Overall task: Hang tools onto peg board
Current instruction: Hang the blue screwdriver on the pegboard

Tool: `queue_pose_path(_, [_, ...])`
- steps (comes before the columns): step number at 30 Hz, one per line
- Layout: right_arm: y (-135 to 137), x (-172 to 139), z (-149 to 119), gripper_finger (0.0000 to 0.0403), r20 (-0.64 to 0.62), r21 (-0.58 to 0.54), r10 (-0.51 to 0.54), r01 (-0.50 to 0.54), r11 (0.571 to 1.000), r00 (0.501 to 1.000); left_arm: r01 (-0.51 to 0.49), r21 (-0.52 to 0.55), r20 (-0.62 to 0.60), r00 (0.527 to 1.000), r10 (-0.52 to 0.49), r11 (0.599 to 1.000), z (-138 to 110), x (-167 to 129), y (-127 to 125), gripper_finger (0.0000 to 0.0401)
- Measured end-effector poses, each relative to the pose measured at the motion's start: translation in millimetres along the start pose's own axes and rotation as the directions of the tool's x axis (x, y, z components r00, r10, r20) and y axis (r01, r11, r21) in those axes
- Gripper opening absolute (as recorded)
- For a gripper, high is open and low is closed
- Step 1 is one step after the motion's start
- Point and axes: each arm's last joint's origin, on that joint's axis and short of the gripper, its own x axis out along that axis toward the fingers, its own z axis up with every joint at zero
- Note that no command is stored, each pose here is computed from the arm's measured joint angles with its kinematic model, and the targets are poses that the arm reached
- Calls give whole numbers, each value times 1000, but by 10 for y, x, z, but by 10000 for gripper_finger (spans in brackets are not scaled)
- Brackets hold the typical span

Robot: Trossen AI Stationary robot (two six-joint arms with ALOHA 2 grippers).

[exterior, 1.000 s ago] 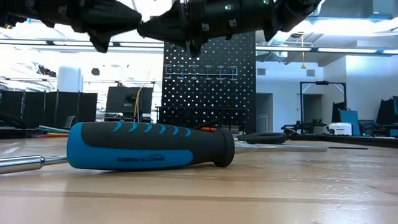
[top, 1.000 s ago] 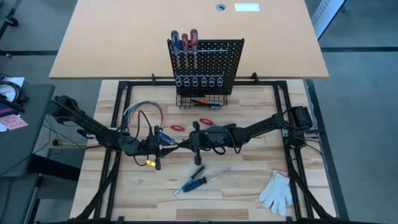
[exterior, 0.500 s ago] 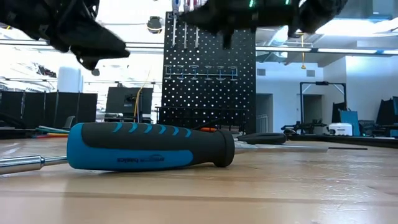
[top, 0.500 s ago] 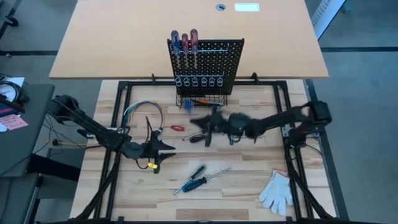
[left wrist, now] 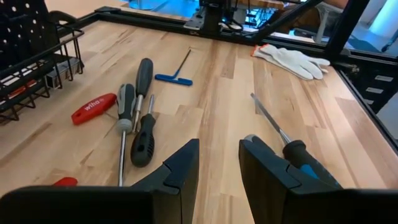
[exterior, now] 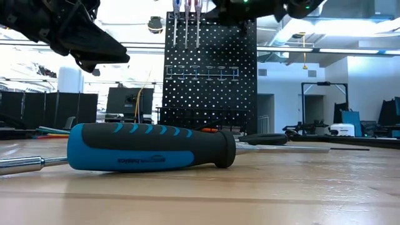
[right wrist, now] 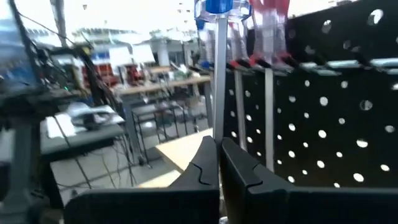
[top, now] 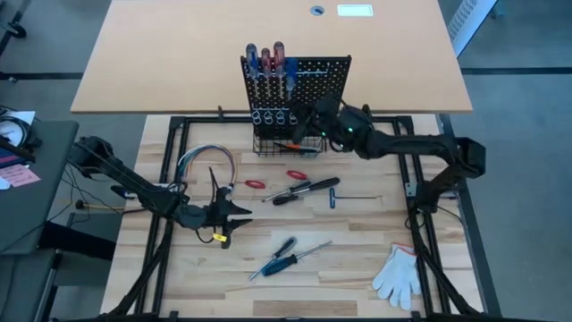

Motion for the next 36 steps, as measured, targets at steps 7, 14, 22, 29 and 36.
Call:
queue_pose_path(7, [-115,83,97,1,-17,-42,-79,78,996,997,-7,4,-21,1000,7,1000,-24,0,8,109])
queue_pose_path(14, [-255,97,97,1,-43,-46,-128,126,991,991,-5,-1,-14,1000,5,1000,-16,0,5,109])
queue_pose_path(22, [-363,113,62,1,-83,-63,-158,153,986,984,-7,-3,-12,1000,7,1000,-14,0,5,109])
queue_pose_path(29, [-412,182,-67,1,-115,-75,-178,170,983,977,-7,-9,-10,1000,7,1000,-12,0,6,109])
queue_pose_path(36, [-479,269,-201,5,-135,-101,-199,186,977,971,-7,-12,-10,1000,7,1000,-12,0,6,109])
